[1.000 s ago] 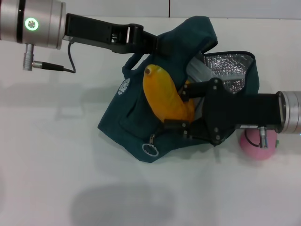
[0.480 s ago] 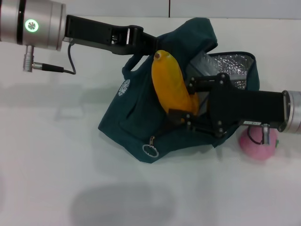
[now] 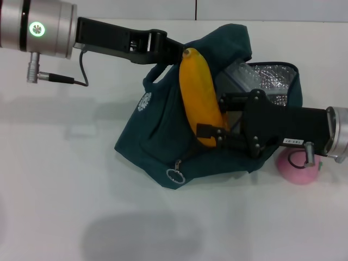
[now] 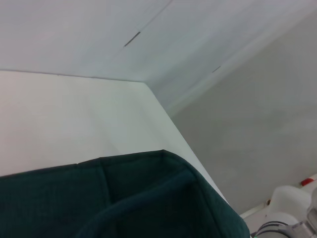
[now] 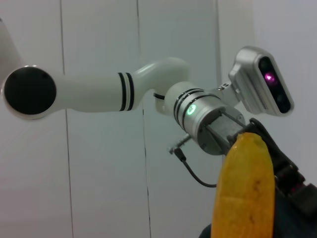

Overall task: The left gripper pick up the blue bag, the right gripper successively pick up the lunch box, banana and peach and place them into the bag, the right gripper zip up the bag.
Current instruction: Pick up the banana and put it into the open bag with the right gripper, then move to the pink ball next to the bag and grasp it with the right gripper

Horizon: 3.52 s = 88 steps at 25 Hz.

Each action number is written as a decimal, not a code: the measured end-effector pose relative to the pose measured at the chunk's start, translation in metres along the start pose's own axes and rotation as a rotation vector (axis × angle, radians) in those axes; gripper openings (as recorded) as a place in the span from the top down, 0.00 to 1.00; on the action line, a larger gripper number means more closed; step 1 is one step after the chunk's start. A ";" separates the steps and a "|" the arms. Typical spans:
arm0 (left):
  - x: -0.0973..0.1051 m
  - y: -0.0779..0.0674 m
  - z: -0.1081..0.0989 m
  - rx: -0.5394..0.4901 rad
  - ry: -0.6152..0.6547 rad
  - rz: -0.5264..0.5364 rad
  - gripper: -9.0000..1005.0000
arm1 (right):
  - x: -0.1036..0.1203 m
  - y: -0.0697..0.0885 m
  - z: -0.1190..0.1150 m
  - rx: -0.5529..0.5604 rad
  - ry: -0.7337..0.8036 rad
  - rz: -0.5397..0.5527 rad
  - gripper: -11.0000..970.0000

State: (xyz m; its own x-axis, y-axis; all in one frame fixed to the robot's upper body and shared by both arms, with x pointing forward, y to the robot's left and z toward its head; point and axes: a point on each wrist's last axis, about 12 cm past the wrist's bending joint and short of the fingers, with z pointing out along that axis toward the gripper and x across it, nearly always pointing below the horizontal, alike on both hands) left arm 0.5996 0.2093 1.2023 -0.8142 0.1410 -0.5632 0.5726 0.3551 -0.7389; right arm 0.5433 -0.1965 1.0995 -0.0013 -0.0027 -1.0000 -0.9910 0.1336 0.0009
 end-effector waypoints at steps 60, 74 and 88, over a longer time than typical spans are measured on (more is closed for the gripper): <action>0.005 0.006 -0.006 -0.015 -0.023 -0.045 0.91 | -0.097 0.012 -0.135 0.467 0.799 0.442 0.40; 0.004 0.004 -0.002 -0.009 -0.015 -0.040 0.91 | -0.058 -0.029 -0.089 0.407 0.918 0.465 0.43; 0.006 0.005 -0.003 -0.007 -0.017 -0.039 0.91 | -0.043 -0.037 -0.071 0.385 0.944 0.458 0.46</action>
State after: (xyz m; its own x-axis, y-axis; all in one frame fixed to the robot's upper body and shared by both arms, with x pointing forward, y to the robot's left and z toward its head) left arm 0.5975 0.2147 1.1968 -0.8341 0.1109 -0.5404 0.5398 0.3660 -0.7580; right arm 0.5700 -0.2719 1.1422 -0.6188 -0.6043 -0.5019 -0.7636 0.6126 0.2040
